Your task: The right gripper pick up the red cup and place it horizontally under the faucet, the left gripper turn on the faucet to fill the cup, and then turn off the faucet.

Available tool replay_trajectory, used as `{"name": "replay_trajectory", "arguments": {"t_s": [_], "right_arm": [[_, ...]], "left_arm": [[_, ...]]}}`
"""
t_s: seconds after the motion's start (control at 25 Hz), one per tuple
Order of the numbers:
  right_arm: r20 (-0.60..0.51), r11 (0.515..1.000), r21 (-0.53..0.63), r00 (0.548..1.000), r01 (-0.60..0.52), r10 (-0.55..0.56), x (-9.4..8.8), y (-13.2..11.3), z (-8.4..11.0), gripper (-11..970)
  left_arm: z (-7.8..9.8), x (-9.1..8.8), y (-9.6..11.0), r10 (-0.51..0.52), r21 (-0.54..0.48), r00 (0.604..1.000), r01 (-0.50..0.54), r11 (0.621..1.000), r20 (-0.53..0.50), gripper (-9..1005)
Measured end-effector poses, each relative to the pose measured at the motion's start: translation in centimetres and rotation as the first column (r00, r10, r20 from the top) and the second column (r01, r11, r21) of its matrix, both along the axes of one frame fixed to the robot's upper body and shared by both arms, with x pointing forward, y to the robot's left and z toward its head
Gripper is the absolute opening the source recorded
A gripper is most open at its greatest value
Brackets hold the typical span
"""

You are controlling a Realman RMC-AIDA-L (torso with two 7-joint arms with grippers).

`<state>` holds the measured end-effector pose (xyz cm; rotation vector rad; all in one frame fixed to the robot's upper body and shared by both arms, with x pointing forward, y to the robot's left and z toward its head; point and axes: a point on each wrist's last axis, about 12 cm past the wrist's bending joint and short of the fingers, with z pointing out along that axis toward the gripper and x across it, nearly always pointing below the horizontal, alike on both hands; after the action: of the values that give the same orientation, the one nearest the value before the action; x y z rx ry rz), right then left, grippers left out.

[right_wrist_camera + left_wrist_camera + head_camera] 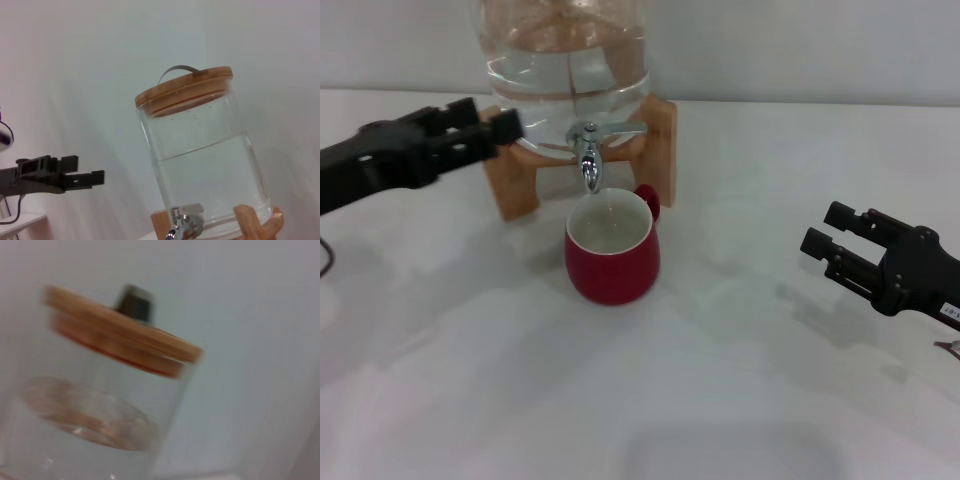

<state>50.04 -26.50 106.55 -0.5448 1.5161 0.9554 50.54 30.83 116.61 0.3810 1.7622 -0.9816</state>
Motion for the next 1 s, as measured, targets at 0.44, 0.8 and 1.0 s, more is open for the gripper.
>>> {"name": "replay_trajectory", "arguments": {"t_s": [0.44, 0.8, 1.0], "right_arm": [[-0.003, 1.0, -0.021, 1.0, 0.019, -0.019, -0.1, -0.2, -0.5, 558], [0.012, 0.999, -0.042, 1.0, -0.007, 0.007, -0.3, 0.2, -0.7, 558], [0.02, 0.999, -0.038, 1.0, -0.022, 0.023, -0.4, 0.5, -0.6, 558]], "left_arm": [[-7.0, 0.0, 4.3, 0.085, -0.127, 0.996, -0.084, 0.988, -0.002, 887], [-9.6, 0.0, 2.3, 0.106, -0.063, 0.994, -0.105, 0.992, 0.004, 887], [-9.4, -0.3, 2.2, 0.087, -0.079, 0.996, -0.086, 0.993, 0.006, 887]]}}
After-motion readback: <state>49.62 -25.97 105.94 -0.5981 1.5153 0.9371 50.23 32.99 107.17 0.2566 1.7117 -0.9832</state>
